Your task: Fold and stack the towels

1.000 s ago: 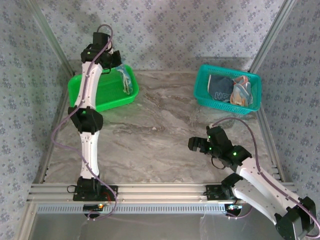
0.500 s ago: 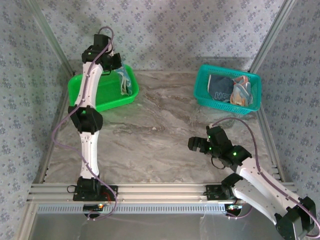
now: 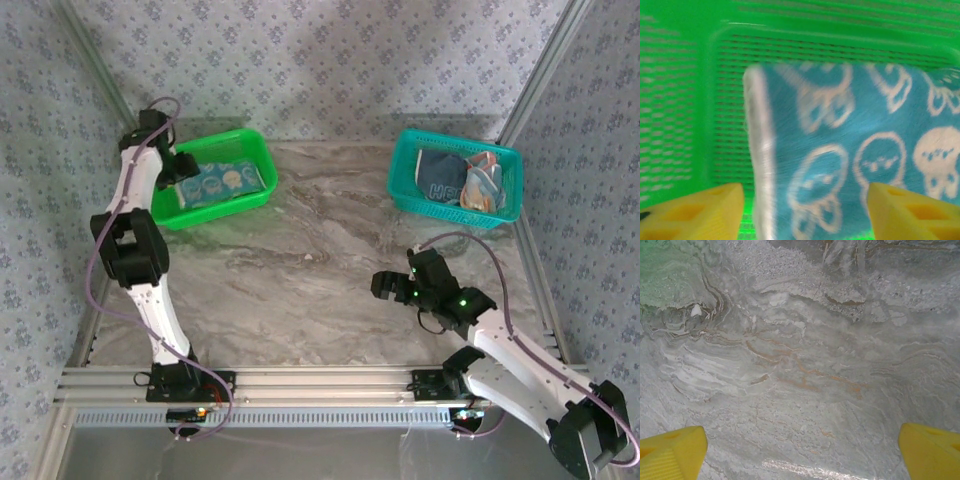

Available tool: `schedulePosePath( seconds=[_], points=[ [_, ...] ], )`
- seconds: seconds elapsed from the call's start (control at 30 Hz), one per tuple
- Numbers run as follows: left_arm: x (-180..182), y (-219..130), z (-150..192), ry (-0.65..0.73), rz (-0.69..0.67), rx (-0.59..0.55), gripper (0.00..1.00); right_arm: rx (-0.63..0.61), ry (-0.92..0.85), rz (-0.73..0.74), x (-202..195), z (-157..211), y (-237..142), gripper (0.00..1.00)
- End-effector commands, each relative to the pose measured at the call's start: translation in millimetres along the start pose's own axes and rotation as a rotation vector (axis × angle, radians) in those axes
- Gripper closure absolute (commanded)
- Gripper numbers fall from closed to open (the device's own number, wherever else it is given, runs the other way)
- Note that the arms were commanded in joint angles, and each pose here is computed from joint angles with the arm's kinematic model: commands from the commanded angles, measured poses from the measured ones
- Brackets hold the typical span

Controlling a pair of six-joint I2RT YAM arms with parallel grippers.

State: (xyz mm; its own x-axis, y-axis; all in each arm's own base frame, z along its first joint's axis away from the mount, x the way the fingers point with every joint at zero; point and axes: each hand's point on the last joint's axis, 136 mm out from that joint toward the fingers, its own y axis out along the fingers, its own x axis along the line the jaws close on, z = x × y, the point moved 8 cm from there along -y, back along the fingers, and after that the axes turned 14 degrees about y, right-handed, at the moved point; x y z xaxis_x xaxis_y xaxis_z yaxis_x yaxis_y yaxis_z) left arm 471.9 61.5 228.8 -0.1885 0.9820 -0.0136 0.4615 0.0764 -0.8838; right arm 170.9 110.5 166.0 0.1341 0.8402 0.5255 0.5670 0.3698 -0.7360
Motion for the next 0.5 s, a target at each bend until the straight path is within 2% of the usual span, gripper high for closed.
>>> schedulePosePath(
  seconds=[0.0,0.17,0.47],
  points=[
    [11.9,-19.8,-14.4,-0.010,-0.065,-0.101,0.29,0.014,-0.001,-0.019,1.6,3.0,2.7,0.00],
    [2.2,-13.7,-17.3,-0.033,0.016,-0.092,0.28,0.008,0.001,-0.020,-0.2,4.7,1.4,0.00],
    [-51.8,-6.3,-16.8,0.033,0.149,-0.093,0.26,-0.012,-0.002,-0.010,1.9,0.7,-3.4,0.00]
  ],
)
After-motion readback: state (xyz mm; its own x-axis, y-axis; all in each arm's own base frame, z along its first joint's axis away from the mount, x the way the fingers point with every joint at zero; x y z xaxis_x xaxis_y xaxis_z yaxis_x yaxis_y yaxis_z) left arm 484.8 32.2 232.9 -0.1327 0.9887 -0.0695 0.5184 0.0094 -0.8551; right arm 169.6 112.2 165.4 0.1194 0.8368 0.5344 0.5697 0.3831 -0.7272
